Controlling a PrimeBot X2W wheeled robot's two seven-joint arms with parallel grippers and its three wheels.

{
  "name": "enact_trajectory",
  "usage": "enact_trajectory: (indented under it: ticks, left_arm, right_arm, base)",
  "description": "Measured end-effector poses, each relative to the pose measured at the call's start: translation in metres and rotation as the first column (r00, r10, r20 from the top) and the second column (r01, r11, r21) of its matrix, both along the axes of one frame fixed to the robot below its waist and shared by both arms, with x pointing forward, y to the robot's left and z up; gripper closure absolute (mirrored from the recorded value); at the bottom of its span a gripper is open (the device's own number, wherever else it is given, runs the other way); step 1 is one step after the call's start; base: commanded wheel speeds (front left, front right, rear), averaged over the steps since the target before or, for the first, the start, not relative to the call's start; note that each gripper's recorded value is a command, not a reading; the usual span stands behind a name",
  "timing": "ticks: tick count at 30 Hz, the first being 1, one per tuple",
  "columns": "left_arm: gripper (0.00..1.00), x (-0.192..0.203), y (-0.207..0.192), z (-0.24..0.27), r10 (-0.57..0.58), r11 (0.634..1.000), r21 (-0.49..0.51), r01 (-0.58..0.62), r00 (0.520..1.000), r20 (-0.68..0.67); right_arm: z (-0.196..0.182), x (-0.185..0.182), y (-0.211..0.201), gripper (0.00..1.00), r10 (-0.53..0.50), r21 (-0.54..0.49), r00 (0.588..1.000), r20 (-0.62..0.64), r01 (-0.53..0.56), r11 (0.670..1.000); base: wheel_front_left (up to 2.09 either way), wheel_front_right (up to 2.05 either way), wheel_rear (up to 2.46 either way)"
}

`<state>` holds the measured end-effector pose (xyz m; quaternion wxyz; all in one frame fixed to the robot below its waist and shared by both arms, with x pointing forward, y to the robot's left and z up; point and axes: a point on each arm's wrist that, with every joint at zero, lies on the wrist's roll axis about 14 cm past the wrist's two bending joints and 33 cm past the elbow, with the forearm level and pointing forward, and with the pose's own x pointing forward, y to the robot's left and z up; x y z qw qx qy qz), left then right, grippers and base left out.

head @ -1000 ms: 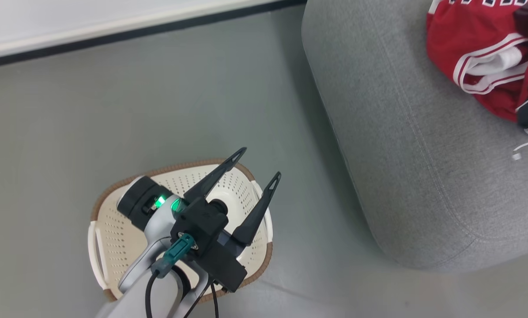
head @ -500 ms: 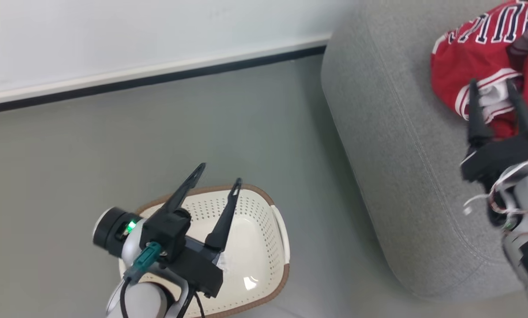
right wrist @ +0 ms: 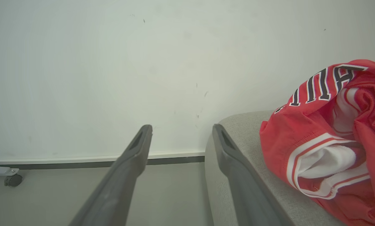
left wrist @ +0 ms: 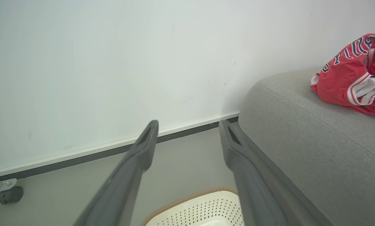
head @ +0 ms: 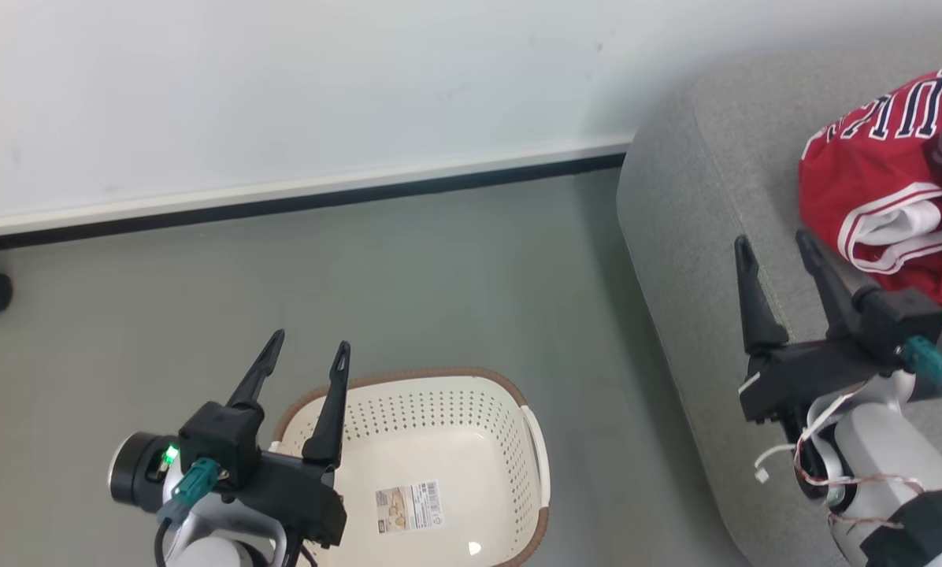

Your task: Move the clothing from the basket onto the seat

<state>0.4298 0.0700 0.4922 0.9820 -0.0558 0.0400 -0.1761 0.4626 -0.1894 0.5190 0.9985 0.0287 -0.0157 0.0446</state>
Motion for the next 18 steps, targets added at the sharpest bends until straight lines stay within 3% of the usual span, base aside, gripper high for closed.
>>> enact_trajectory:
  ticks: [18]
  left_arm:
    - [0.0, -0.03, 0.061, 0.004, 0.211, 0.977, -0.03, -0.211, 0.977, -0.006]
  right_arm:
    - [-0.002, -0.037, 0.03, 0.0, 0.063, 0.006, 0.998, 0.01, -0.063, 0.998]
  base:
    - [0.0, 0.0, 0.0]
